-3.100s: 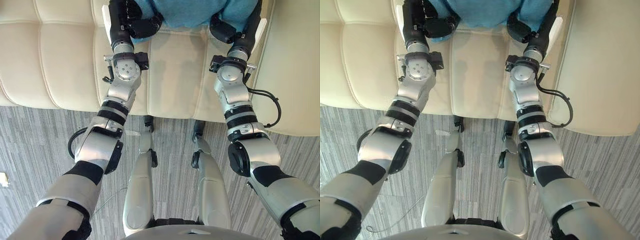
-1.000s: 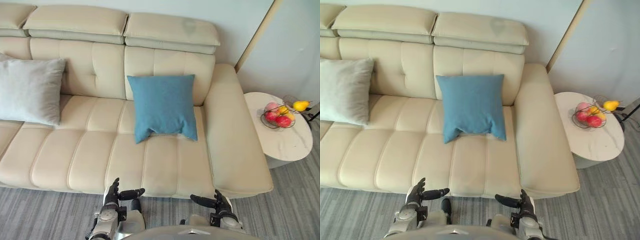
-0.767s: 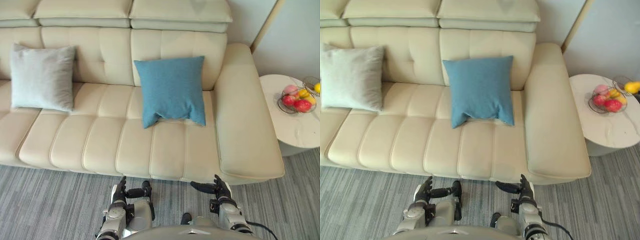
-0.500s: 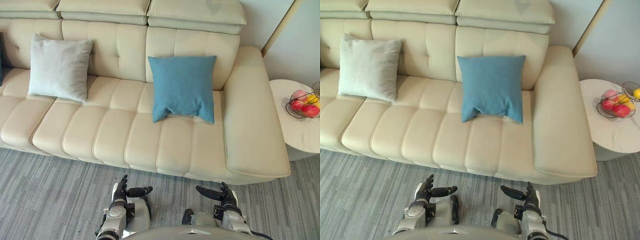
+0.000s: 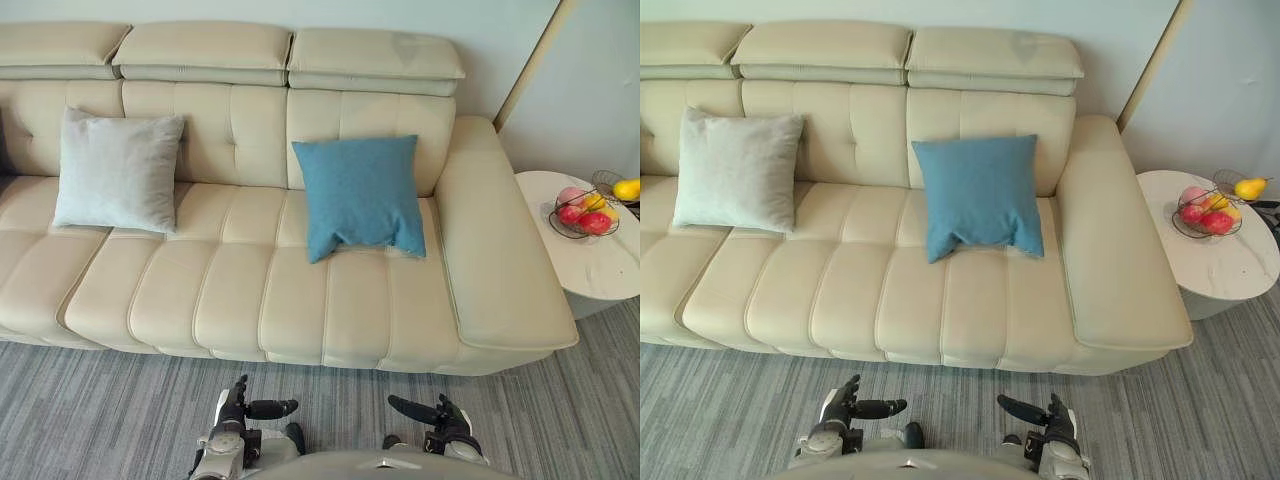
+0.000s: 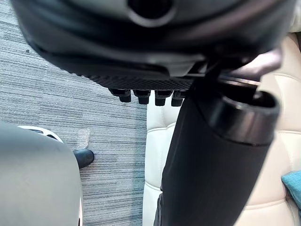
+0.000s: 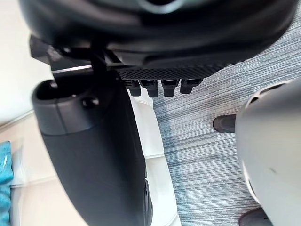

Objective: Pick up cushions and gather them together orderly.

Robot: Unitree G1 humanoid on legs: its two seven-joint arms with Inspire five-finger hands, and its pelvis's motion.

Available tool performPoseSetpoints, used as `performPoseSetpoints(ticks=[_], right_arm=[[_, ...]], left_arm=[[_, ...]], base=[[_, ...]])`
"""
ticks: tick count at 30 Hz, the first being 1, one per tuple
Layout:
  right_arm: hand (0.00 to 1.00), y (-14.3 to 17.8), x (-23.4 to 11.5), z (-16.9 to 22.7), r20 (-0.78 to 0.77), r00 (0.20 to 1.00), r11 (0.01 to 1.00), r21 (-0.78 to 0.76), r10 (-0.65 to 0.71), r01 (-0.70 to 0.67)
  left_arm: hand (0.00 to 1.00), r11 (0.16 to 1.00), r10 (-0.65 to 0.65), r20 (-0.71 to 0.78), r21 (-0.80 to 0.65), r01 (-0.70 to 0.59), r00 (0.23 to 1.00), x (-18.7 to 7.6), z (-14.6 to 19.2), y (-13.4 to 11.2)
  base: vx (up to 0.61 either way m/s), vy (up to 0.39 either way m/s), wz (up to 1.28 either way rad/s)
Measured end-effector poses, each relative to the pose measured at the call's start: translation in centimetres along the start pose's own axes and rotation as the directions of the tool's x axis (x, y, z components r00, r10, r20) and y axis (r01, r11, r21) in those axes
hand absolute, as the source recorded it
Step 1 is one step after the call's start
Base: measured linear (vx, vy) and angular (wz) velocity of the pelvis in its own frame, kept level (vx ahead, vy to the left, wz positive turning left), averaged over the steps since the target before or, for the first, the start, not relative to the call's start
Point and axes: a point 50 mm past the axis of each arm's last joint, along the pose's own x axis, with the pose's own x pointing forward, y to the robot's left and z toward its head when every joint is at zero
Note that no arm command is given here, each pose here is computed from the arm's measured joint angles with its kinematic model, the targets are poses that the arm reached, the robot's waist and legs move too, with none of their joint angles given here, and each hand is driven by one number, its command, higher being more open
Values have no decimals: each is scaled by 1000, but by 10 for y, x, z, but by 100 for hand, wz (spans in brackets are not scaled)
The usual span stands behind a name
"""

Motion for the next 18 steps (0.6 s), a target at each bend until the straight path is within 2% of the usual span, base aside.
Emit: performPoseSetpoints(ticks=[6,7,18], right_arm=[[100,-6,2,-1,-11,1000,1000,-10,-13,13],[100,-10,1,-10,-54,998,999,14,-32,33],[100,-12,0,-15,-68,997,999,13,-29,30]], left_arm=[[100,1000,3,-21,-3,-3,1000,0,-5,1],[100,999,16,-59,-29,-18,998,-1,-12,3],[100,999,10,-64,-30,-12,998,-1,-14,2]], base=[[57,-35,0],[0,0,0],[-1,0,-5]])
